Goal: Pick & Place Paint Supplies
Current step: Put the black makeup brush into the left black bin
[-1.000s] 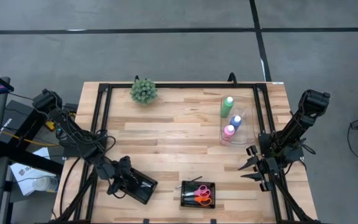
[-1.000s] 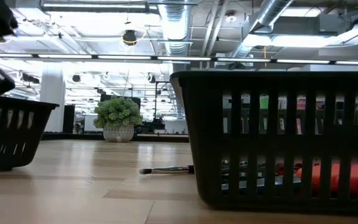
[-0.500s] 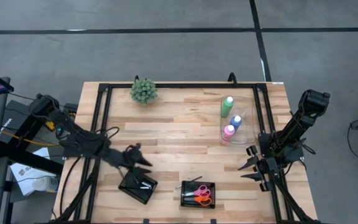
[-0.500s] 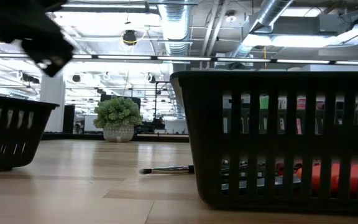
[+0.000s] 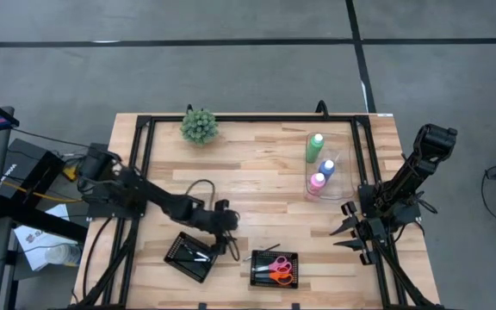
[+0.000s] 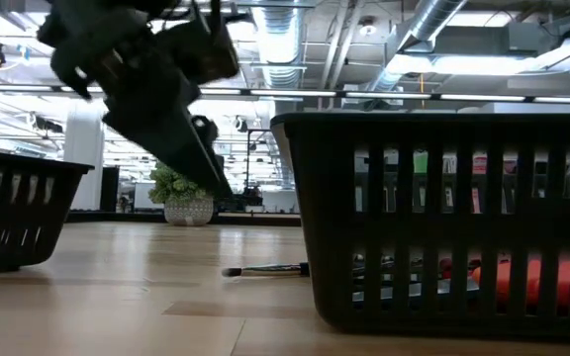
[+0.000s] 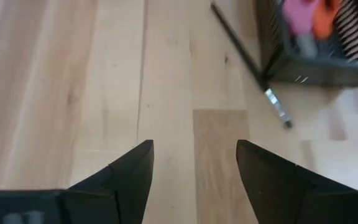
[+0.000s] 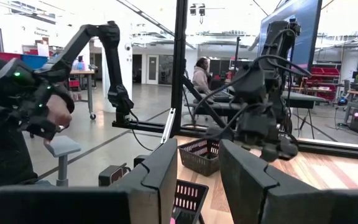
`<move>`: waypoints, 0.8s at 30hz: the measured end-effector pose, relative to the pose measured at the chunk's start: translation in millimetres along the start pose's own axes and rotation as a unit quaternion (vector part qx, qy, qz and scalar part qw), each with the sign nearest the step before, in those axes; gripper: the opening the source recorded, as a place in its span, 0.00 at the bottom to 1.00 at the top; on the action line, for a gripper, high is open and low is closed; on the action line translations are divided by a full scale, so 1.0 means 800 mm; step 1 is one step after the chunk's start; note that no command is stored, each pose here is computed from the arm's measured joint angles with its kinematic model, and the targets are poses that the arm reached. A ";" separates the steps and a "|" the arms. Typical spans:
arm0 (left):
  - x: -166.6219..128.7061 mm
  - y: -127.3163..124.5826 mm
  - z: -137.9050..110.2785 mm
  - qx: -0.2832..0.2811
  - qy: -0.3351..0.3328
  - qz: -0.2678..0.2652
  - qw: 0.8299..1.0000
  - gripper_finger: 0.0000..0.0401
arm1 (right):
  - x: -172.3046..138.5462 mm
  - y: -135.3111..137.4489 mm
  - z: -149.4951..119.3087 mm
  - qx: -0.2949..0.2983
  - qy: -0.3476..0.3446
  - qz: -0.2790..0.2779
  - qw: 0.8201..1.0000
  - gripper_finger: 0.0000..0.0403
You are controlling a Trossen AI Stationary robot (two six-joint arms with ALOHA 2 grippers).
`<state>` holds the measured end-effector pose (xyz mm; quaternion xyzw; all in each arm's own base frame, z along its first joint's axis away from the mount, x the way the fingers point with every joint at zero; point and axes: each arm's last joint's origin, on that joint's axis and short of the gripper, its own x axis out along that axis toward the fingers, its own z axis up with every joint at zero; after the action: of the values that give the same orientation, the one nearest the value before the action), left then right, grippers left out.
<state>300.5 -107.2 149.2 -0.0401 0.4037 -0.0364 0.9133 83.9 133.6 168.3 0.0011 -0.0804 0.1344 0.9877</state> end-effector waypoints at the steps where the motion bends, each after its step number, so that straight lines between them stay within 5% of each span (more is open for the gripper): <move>1: 0.006 -0.002 0.002 0.009 0.012 0.004 1.000 0.56 | 0.000 0.000 0.000 0.000 0.000 0.000 1.000 0.27; 24: 0.096 -0.009 0.070 0.090 0.045 0.028 0.995 0.53 | 0.000 0.000 -0.001 -0.002 0.002 -0.001 1.000 0.27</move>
<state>393.0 -119.7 131.2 0.0548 0.4403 -0.0487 0.8948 84.0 133.6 167.8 -0.0014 -0.0784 0.1330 0.9880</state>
